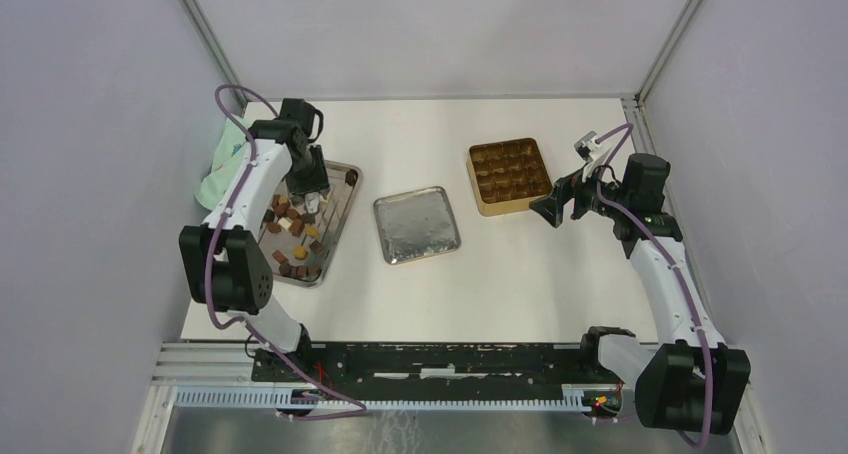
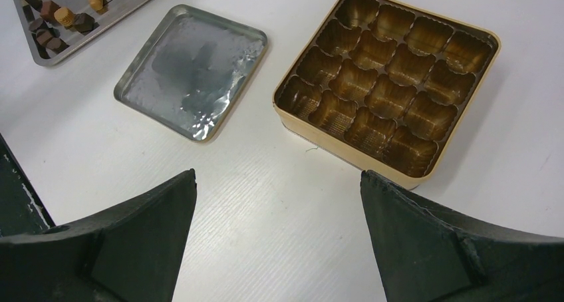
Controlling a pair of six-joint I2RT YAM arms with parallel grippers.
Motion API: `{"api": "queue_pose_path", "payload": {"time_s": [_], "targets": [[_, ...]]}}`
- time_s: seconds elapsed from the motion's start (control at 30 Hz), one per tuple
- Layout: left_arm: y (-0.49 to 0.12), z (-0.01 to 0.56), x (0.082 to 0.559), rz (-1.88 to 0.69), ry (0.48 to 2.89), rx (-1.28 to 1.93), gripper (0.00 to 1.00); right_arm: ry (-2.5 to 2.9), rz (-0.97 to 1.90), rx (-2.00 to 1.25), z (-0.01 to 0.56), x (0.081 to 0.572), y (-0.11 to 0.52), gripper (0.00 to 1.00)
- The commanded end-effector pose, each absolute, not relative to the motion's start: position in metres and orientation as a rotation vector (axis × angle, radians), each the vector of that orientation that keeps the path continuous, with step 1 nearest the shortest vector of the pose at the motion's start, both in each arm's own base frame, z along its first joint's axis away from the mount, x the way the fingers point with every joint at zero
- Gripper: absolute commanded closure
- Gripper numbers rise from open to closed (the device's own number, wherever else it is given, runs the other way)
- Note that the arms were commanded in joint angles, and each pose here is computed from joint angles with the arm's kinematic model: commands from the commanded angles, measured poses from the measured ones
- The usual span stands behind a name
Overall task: Pack the chocolate
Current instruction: Pick up the fake chocolate from the plate.
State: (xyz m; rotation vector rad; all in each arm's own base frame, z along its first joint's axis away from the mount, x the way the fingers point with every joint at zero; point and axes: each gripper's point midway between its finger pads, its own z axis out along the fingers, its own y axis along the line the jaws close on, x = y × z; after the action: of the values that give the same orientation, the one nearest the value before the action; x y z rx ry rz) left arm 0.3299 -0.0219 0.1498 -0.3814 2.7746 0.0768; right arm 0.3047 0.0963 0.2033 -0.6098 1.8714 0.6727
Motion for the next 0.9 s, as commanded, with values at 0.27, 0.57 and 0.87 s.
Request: {"api": "queue_pose_path", "payload": {"time_s": [0.27,0.57,0.87], "targets": [[-0.021,0.155,0.358,0.083,2.723,-0.276,0.52,1.863,0.644,-0.611,0.204,0.310,0.092,0.02],[-0.016,0.140,0.355,0.122,2.761,-0.266,0.52,1.871,0.645,-0.611,0.202,0.312,0.092,0.02],[-0.018,0.131,0.353,0.115,2.787,-0.268,0.53,1.874,0.644,-0.611,0.201,0.311,0.092,0.02]]}}
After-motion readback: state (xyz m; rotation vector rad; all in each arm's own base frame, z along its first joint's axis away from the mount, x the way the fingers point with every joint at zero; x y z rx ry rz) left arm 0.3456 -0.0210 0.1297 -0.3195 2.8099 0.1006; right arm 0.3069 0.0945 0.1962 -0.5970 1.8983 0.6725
